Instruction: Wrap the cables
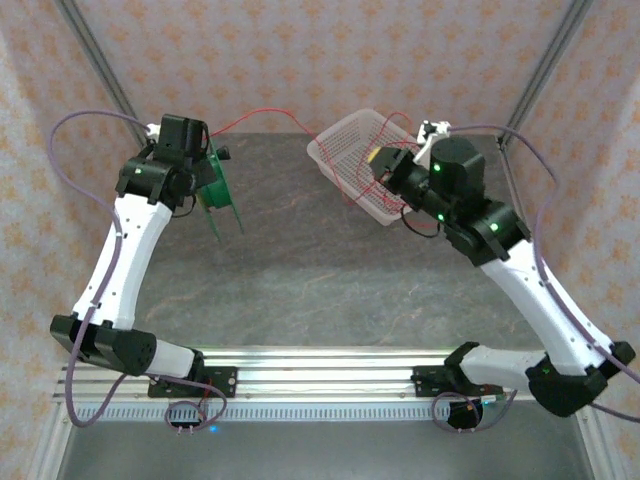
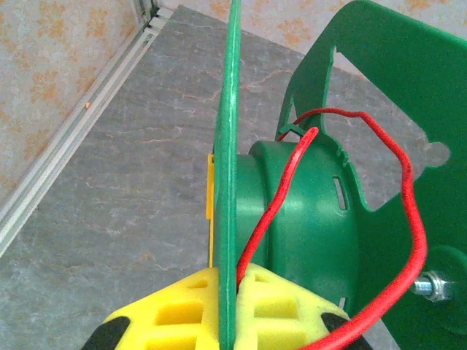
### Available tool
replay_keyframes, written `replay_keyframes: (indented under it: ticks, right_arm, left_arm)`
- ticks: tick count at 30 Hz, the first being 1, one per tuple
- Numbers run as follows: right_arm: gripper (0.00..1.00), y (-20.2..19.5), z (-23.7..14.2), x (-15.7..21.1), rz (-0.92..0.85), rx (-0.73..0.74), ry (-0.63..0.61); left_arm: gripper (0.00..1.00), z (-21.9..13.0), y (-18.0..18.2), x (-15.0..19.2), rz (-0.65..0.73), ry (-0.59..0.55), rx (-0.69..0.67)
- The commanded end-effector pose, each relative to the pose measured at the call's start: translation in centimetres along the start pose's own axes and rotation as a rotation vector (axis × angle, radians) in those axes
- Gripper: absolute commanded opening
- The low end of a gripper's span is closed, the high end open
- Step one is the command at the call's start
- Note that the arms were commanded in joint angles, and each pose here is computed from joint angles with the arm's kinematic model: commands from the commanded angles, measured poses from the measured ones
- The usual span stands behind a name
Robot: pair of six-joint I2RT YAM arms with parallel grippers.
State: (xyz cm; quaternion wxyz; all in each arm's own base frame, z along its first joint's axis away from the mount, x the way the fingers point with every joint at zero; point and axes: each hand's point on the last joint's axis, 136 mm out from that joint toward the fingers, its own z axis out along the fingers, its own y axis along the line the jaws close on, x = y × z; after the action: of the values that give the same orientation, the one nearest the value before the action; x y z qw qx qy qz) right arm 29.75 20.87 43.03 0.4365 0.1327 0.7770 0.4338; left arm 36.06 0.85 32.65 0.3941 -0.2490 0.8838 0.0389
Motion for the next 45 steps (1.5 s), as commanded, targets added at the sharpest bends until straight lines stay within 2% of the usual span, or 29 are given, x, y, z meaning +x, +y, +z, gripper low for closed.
replay_keyframes:
  ticks: [1, 8, 12, 15, 18, 22, 24, 26, 30, 36, 45]
  right_arm:
    - [0.00, -1.5, -1.6, 0.6, -0.039, 0.057, 0.013]
    - [0.00, -4.6, -2.7, 2.5, -0.067, 0.157, 0.070]
    - [0.00, -9.0, -5.0, 2.1, -0.082, 0.351, 0.004]
    - [0.00, -11.0, -6.3, 1.8, -0.091, 0.432, -0.031]
    - [0.00, -10.8, -6.7, 1.8, -0.092, 0.429, -0.029]
    - [0.00, -8.3, -5.9, 2.8, -0.091, 0.277, 0.028]
    - [0.00, -9.8, -6.7, 2.9, -0.087, 0.351, 0.028]
    - [0.00, -11.6, -8.6, 1.7, -0.108, 0.459, -0.042]
    - [0.00, -13.2, -11.1, 0.1, -0.130, 0.572, -0.125]
    - [0.00, -13.6, -11.3, -0.9, -0.160, 0.643, -0.147]
    - [0.00, -12.8, -10.9, -2.9, -0.162, 0.656, -0.181]
  left_arm:
    - [0.00, -0.8, -0.5, -3.1, -0.125, -0.083, 0.069]
    - [0.00, 0.2, 0.0, -3.3, -0.261, -0.033, 0.167]
    - [0.00, 0.6, 0.8, -3.9, -0.337, -0.016, 0.226]
    - [0.00, 0.7, 0.7, -4.0, -0.353, -0.005, 0.260]
    - [0.00, 1.0, 0.8, -3.9, -0.363, 0.007, 0.271]
    - [0.00, 1.8, 1.8, -4.1, -0.397, 0.000, 0.238]
    - [0.00, 2.2, 2.1, -4.3, -0.434, 0.011, 0.258]
    - [0.00, 2.4, 2.0, -4.7, -0.459, 0.017, 0.291]
    - [0.00, 2.4, 1.4, -4.9, -0.464, 0.033, 0.351]
    - [0.00, 2.1, -1.6, -4.2, -0.421, 0.125, 0.519]
    - [0.00, 1.2, -4.3, -1.9, -0.317, 0.223, 0.652]
